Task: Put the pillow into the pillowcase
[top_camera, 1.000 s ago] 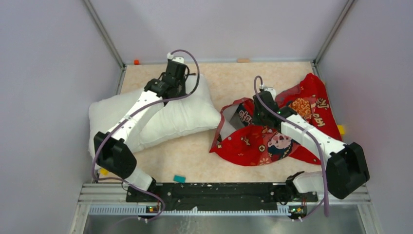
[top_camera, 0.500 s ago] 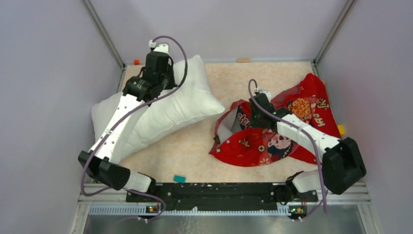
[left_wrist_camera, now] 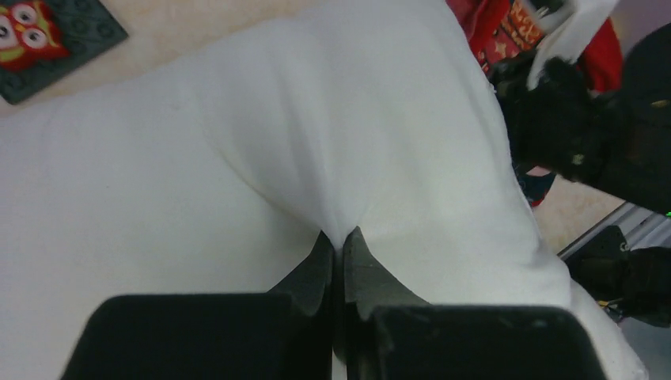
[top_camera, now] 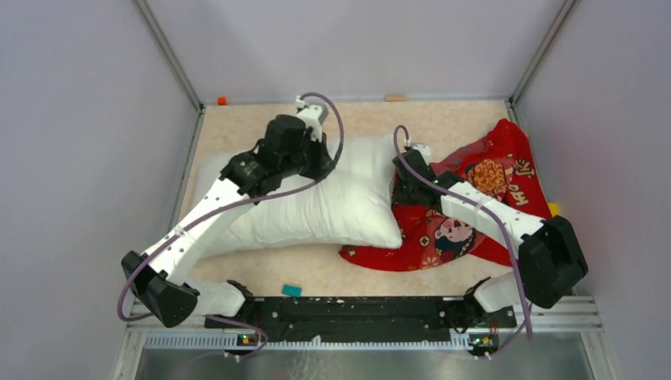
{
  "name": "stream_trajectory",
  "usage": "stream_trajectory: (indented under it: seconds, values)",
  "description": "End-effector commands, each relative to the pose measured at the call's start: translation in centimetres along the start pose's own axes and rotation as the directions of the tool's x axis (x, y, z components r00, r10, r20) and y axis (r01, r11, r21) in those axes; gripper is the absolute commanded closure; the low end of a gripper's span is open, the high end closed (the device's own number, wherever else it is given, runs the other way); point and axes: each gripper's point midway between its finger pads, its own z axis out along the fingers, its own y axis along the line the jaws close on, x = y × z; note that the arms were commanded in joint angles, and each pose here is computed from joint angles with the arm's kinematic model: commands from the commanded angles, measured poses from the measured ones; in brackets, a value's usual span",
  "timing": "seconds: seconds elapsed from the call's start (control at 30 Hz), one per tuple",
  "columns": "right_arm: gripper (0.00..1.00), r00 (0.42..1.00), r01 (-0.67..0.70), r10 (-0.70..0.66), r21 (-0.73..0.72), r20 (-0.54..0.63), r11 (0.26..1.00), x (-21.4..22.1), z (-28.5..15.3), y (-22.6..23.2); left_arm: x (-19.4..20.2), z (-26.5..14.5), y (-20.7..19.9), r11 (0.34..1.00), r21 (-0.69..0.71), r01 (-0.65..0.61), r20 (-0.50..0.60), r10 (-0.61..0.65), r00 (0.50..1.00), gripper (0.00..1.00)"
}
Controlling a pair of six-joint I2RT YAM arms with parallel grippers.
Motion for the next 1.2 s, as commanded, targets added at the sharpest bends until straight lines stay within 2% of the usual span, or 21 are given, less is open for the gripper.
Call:
stream_trajectory:
  seconds: [0.0,0.13,0.33,0.5,0.63,0.7,0.77,0.87,1.03,1.1,1.17]
  values:
    - [1.0,0.995,-0.044,0.039,0.053,0.096,0.998,-1.2,-3.0,-2.1,3.7,2.2,1.5,0.997,-0.06,0.04,-0.019,-0.042,0.999,1.0]
    - [1.0,0.995,-0.028,0.024,0.044,0.094,0.999,0.6,-4.6,-3.7,9.0,4.2,5.3,0.977,-0.21,0.034,-0.106,-0.057,0.993,1.0]
    - [1.0,0.998,0.033,-0.032,-0.029,0.046,0.999,3.4,-6.3,-4.2,14.0,5.6,6.7,0.965,-0.263,0.026,-0.258,-0.096,0.961,1.0]
    - [1.0,0.996,0.081,-0.079,-0.044,0.047,0.996,4.6,-7.1,-4.4,14.6,5.1,8.8,0.934,-0.356,-0.015,-0.254,-0.081,0.964,1.0]
    - [1.0,0.984,-0.012,0.008,0.019,0.176,1.0,2.0,-9.5,-5.9,14.7,4.9,10.7,0.89,-0.454,-0.049,-0.273,-0.086,0.958,1.0]
    - [1.0,0.963,-0.047,0.052,-0.026,0.265,0.999,0.2,-10.9,-5.7,14.6,4.9,11.1,0.883,-0.467,-0.053,-0.273,-0.086,0.958,1.0]
    - [1.0,0.954,-0.054,0.067,-0.052,0.293,0.997,-0.4,-11.3,-5.3,14.3,4.7,11.6,0.877,-0.479,-0.049,-0.262,-0.089,0.961,1.0]
    - [1.0,0.965,-0.037,0.047,-0.042,0.26,0.998,0.3,-10.6,-5.3,13.5,4.4,13.0,0.867,-0.498,-0.029,-0.245,-0.108,0.964,1.0]
    - [1.0,0.994,-0.034,0.022,0.109,0.105,0.993,4.0,-7.6,-7.2,11.8,3.7,13.9,0.869,-0.495,-0.013,-0.213,-0.107,0.971,1.0]
    - [0.93,0.997,-0.034,0.025,0.127,0.076,0.991,4.7,-7.2,-7.3,11.3,3.7,13.3,0.883,-0.469,-0.009,-0.209,-0.101,0.973,1.0]
    - [0.72,0.995,-0.042,0.033,0.098,0.09,0.994,4.1,-7.4,-6.7,10.6,3.8,12.2,0.912,-0.411,-0.007,-0.198,-0.082,0.977,1.0]
